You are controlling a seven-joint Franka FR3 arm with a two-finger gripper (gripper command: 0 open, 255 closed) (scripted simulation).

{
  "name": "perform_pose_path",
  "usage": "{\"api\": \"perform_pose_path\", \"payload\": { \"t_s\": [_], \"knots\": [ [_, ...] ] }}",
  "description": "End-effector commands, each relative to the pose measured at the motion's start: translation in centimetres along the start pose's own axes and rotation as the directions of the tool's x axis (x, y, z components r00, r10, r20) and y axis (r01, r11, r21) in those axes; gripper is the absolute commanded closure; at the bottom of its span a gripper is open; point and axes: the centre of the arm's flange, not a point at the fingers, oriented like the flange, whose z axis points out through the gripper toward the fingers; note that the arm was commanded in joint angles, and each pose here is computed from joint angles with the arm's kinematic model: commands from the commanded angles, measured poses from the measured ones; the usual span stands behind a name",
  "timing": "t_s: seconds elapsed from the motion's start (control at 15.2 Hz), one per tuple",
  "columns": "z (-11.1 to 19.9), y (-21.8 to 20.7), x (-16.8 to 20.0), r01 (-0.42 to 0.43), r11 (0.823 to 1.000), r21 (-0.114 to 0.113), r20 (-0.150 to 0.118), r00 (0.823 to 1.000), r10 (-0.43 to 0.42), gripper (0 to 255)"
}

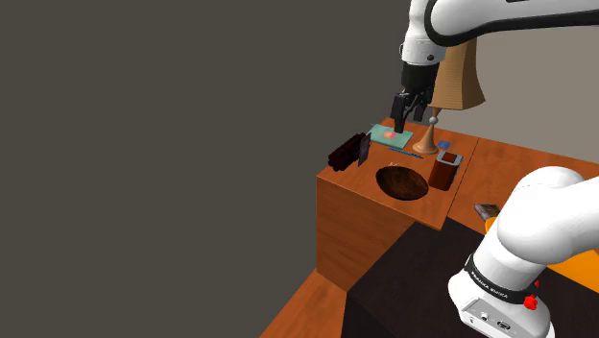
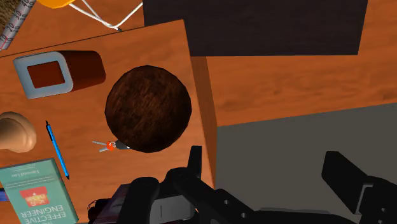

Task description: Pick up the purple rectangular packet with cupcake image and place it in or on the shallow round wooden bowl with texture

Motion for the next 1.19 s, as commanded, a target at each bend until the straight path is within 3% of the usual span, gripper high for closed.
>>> {"api": "perform_pose_path", "payload": {
  "t_s": [0.0,0.26,0.53,0.79,1.12],
  "knots": [
    [0.0,0.0,0.0,0.0,1.0,0.0,0.0,1.0,0.0,0],
    [2.5,0.2,4.6,-0.159,0.987,0.003,0.001,0.987,0.159,0],
    [5.0,1.2,9.2,-0.315,0.949,0.006,0.003,0.949,0.315,0],
    [7.6,2.9,13.5,-0.462,0.887,0.008,0.004,0.887,0.462,0],
    [10.7,5.9,18.5,-0.629,0.777,0.011,0.007,0.777,0.629,0]
  ]
}}
